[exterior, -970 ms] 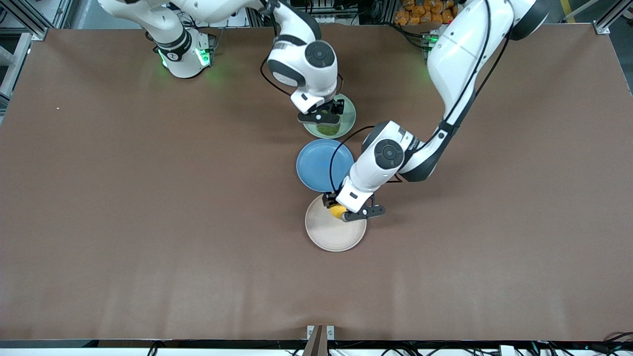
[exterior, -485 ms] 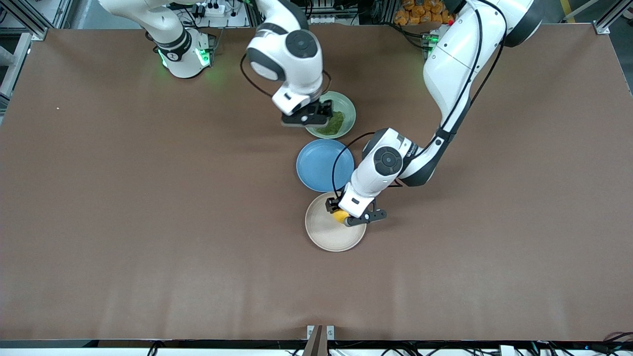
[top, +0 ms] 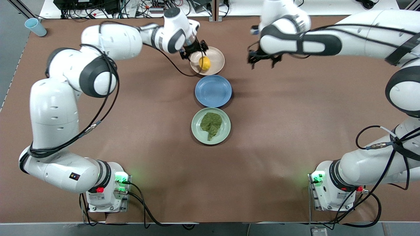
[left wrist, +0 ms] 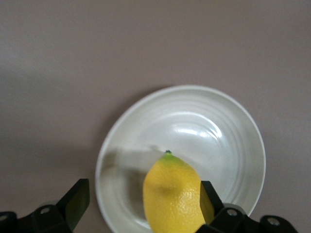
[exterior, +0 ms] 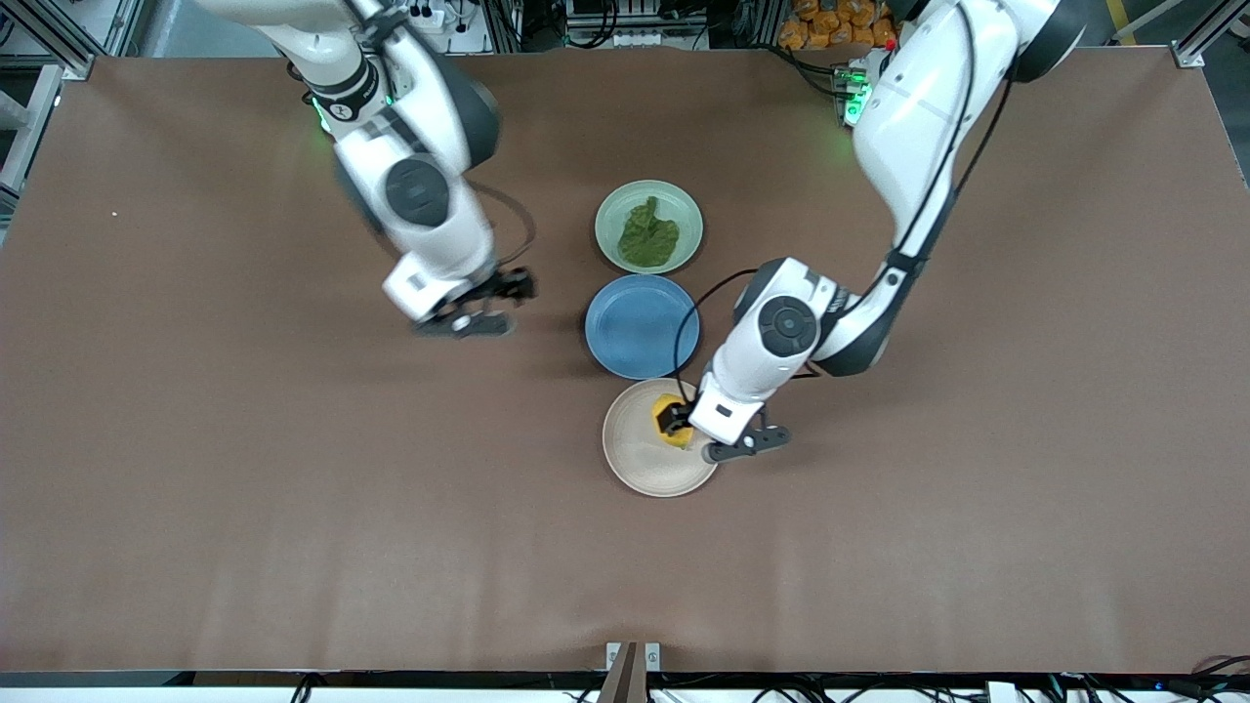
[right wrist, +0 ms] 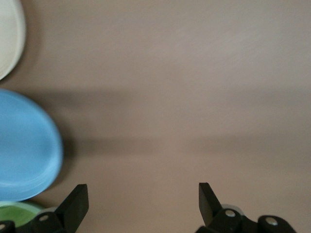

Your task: Place lemon and lettuce in plates

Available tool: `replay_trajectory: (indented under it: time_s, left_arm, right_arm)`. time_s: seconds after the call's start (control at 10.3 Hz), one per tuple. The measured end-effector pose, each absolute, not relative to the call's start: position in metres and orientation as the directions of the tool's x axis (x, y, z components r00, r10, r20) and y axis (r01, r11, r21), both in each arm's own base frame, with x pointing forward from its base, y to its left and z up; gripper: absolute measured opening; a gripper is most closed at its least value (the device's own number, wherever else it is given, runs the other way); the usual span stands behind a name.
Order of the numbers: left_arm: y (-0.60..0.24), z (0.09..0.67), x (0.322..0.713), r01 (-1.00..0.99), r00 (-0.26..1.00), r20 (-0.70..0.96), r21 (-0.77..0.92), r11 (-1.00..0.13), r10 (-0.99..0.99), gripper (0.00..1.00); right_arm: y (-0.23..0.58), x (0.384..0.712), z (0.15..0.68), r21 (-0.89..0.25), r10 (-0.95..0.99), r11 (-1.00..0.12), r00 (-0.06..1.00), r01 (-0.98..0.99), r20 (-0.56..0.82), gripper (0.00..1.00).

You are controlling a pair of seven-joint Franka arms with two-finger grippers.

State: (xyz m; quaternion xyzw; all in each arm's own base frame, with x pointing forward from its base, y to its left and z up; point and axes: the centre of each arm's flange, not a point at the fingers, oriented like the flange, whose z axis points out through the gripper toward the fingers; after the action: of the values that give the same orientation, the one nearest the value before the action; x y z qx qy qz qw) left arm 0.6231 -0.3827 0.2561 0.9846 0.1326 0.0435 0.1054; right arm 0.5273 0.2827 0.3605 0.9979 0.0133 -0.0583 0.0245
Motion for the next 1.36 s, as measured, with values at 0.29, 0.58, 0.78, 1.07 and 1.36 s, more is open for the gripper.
replay_trajectory:
  time_s: [0.29,0.58,0.78,1.07,1.36]
  left_arm:
    - [-0.316,0.362,0.642,0.248,0.963,0.076,0.135,-0.959,0.260,1.00]
    - [-0.232,0.436,0.645,0.221,0.974,0.032,0.041,-0.974,0.222,1.00]
    - [-0.202,0.480,0.636,0.143,0.990,0.003,-0.078,-0.987,0.144,1.00]
    - [-0.157,0.563,0.620,0.088,0.995,0.061,-0.108,-0.990,0.082,1.00]
    - [-0.113,0.615,0.596,0.103,0.993,0.073,-0.119,-0.988,0.095,1.00]
  right_arm:
    - [0.155,0.584,0.363,0.050,0.051,-0.997,0.993,0.056,-0.109,1.00]
    - [0.031,0.617,0.388,0.073,0.064,-0.995,0.996,0.068,-0.061,1.00]
    - [-0.016,0.625,0.437,0.097,0.024,-0.995,1.000,0.022,0.014,1.00]
    - [-0.036,0.607,0.518,0.115,-0.049,-0.992,0.999,-0.046,-0.019,1.00]
    - [-0.029,0.592,0.587,0.105,-0.150,-0.984,0.988,-0.145,-0.039,1.00]
